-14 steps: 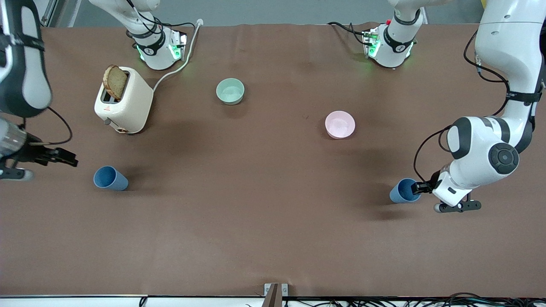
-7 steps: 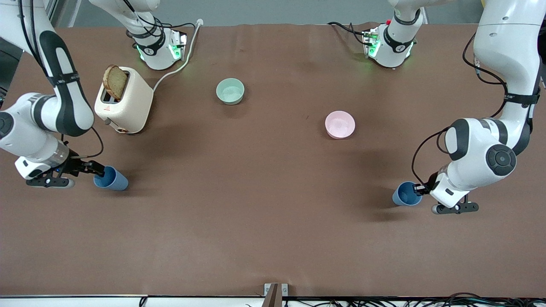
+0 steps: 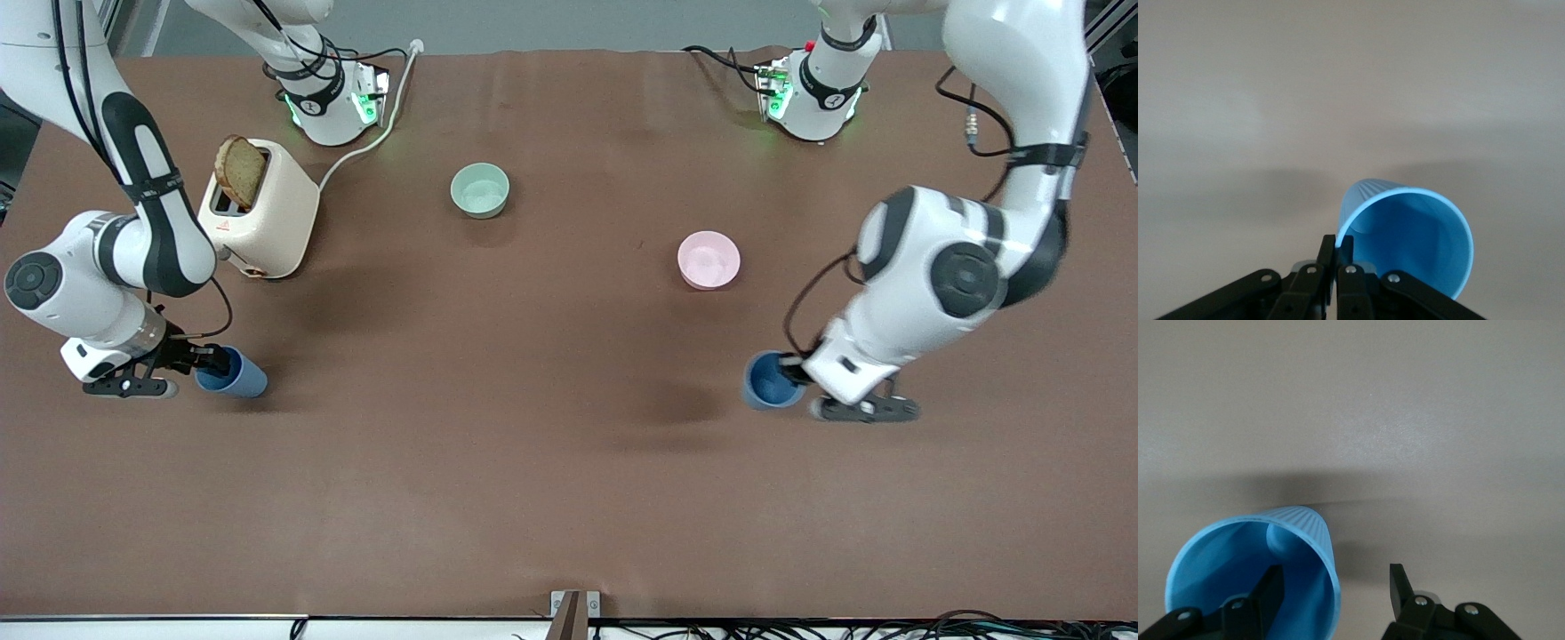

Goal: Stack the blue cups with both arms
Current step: 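Close both grippers on the rims of the two blue cups, then set the left cup at table center while the right gripper lifts its cup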

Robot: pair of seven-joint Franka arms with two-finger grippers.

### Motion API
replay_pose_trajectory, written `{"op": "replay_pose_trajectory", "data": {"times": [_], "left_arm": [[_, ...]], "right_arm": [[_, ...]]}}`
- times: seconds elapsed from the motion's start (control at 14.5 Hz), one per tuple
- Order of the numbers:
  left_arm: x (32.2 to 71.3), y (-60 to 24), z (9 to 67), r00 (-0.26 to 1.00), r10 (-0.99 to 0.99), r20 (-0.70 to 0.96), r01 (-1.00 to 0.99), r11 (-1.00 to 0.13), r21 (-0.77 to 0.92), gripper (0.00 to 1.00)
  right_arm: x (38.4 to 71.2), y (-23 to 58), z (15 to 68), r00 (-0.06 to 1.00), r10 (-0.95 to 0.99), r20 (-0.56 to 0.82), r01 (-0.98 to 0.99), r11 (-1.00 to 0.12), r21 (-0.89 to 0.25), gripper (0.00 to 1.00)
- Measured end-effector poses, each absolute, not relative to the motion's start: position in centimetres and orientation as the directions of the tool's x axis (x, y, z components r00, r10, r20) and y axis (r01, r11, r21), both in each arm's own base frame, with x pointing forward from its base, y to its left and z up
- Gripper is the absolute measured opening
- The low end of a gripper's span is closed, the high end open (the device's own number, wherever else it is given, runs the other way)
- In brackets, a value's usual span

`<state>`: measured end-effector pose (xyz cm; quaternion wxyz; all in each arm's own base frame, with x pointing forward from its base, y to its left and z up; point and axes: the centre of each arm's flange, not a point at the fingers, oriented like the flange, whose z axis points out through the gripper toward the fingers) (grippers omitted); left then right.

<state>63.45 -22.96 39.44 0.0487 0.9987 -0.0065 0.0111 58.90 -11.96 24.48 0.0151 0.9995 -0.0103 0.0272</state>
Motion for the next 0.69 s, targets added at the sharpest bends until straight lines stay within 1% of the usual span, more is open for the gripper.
{"op": "replay_pose_trajectory", "data": {"times": [0.07,0.14,0.21,0.35,0.42,0.48,0.69], "left_arm": [[62.2,-26.1,39.3,1.0,-0.002,0.011,-0.003,-0.994,0.105,0.04],[60.9,-29.2,38.8,1.0,0.017,-0.005,0.018,-0.994,0.109,0.04],[59.5,-32.5,38.1,0.999,0.041,-0.022,0.043,-0.993,0.108,0.04],[56.6,-38.9,36.2,0.995,0.081,-0.054,0.087,-0.991,0.105,0.04],[55.4,-41.5,35.1,0.993,0.097,-0.061,0.103,-0.99,0.097,0.04],[54.5,-43.6,34.0,0.992,0.114,-0.062,0.119,-0.989,0.085,0.04],[53.6,-47.2,30.9,0.987,0.152,-0.048,0.156,-0.984,0.083,0.04]], "right_arm": [[58.9,-11.9,24.4,0.998,-0.018,0.054,-0.02,-0.999,0.029,0.69],[59.0,-11.8,24.5,0.998,-0.017,0.056,-0.019,-0.999,0.029,0.62],[59.1,-11.8,24.6,0.998,-0.018,0.059,-0.019,-0.999,0.029,0.46],[59.4,-11.9,25.0,0.997,-0.028,0.07,-0.03,-0.999,0.022,0.26],[59.6,-11.9,25.3,0.996,-0.04,0.077,-0.041,-0.999,0.013,0.14],[59.8,-12.0,25.5,0.995,-0.049,0.082,-0.05,-0.999,0.007,0.05],[60.0,-12.0,25.9,0.996,-0.052,0.066,-0.052,-0.999,-0.001,0.04]]}}
